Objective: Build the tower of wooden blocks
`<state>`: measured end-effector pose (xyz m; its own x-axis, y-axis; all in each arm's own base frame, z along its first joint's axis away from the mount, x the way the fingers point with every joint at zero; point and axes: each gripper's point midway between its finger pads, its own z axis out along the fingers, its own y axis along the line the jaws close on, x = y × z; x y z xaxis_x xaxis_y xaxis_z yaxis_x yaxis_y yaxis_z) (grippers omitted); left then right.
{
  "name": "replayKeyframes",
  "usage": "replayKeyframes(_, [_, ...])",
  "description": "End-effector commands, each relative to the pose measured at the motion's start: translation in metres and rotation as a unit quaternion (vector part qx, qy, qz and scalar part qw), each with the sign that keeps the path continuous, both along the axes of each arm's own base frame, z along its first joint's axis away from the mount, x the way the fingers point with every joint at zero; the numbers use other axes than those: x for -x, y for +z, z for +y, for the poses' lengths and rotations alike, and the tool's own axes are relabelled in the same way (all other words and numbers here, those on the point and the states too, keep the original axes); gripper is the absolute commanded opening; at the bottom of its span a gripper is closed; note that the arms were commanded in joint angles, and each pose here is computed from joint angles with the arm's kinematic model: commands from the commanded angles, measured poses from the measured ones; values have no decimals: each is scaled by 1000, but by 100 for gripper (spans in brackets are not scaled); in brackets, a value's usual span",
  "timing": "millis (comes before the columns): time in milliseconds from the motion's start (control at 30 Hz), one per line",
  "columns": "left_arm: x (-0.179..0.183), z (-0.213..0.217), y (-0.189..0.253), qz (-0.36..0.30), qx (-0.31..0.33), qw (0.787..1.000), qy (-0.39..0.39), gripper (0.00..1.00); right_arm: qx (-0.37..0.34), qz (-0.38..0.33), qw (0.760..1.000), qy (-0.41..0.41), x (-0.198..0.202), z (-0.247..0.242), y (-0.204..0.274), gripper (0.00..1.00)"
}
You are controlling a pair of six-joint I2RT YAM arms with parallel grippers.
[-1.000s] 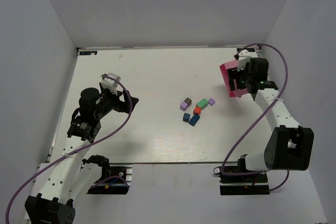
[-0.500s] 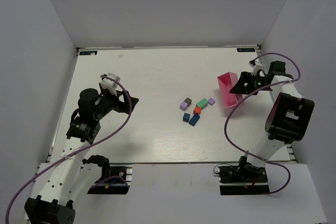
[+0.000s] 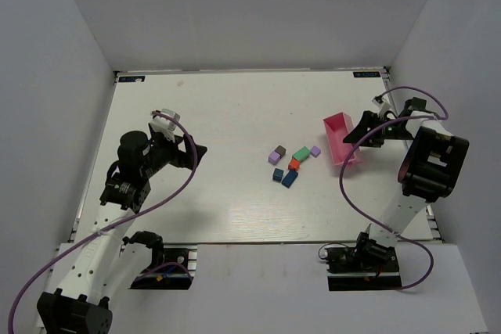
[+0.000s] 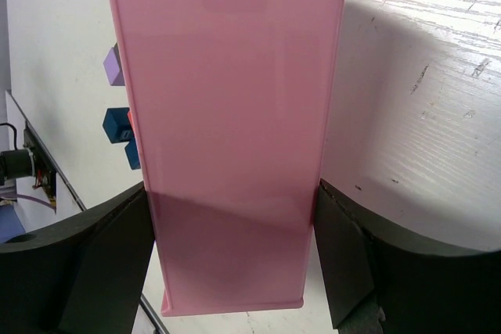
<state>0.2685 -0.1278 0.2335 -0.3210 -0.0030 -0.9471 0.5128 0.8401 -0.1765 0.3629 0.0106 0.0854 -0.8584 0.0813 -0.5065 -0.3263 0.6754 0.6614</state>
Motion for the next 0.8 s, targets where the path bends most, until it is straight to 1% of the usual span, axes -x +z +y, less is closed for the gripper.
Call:
replayKeyframes(0, [1,-4,15,-16,9,1000,-10,96,-19,-14,1000,9,-7,1,9,0])
replayKeyframes(233, [1,-4,15,-16,9,1000,-10,96,-26,2,1000,11,-6,1,3,0])
replayKeyframes(367, [1,-4,15,-16,9,1000,-10,96,-27,9,1000,12,-7,0,-1,4])
replayKeyframes(633, [1,-4,15,-16,9,1000,-10,96,-27,16,999,12,-8,0,-3,22])
replayKeyframes(733, [1,-4,15,-16,9,1000,-10,96,-24,16,1000,12,-8,-1,-5,31])
replayKeyframes(767, [1,-4,15,-16,9,1000,-10,96,-21,17,1000,12,-8,-2,-5,39])
